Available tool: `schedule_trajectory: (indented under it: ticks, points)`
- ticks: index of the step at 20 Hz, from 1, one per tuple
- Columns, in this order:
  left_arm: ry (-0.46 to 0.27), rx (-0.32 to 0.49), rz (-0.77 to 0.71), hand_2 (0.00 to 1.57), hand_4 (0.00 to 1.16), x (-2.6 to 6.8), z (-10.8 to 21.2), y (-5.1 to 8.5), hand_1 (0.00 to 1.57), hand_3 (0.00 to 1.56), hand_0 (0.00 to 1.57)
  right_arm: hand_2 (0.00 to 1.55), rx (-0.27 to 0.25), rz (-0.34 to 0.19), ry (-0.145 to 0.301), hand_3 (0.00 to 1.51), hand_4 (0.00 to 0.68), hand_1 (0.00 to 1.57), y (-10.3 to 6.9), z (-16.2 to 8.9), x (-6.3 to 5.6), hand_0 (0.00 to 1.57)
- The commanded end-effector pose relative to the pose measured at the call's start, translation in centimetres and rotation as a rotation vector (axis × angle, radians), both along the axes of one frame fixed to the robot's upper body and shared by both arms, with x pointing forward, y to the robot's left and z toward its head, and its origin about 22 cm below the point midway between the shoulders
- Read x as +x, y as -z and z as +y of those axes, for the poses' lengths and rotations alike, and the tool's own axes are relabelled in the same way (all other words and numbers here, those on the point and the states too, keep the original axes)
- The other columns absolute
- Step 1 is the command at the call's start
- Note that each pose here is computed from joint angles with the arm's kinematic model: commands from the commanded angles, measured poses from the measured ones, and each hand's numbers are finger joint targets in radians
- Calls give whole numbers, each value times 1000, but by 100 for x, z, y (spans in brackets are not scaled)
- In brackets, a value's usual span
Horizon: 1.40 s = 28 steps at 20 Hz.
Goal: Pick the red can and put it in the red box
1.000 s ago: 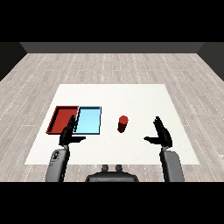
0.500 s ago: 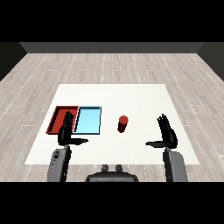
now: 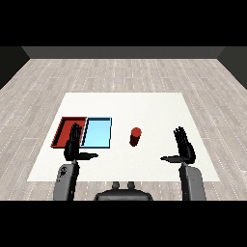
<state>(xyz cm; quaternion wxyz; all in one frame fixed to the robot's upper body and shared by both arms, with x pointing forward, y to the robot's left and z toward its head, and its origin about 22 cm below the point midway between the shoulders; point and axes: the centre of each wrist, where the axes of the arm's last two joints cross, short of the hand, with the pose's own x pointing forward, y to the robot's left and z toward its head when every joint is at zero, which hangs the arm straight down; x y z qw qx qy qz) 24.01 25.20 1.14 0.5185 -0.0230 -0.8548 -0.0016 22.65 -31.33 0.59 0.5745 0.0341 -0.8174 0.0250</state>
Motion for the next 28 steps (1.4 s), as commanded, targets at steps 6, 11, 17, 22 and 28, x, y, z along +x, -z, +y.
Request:
schedule_trajectory:
  ticks: [6,11,17,22,28]
  points:
    - [-4,-38,-26,0,0,-52,-71,-17,0,0,0,0,18,37,-3,0,0,0,-41,206,328,0]
    - [1,-19,-15,0,0,77,9,-81,0,0,0,0,2,52,-32,0,0,0,15,161,342,0]
    - [-7,-57,-13,0,0,93,123,54,0,0,0,0,48,91,-45,0,0,0,7,517,441,0]
    - [-18,-40,-36,0,0,53,45,-62,0,0,0,0,143,131,-73,0,0,0,210,503,565,0]
    - [-24,-39,-19,0,0,-56,114,-11,0,0,0,0,157,155,-104,0,0,0,484,877,706,0]
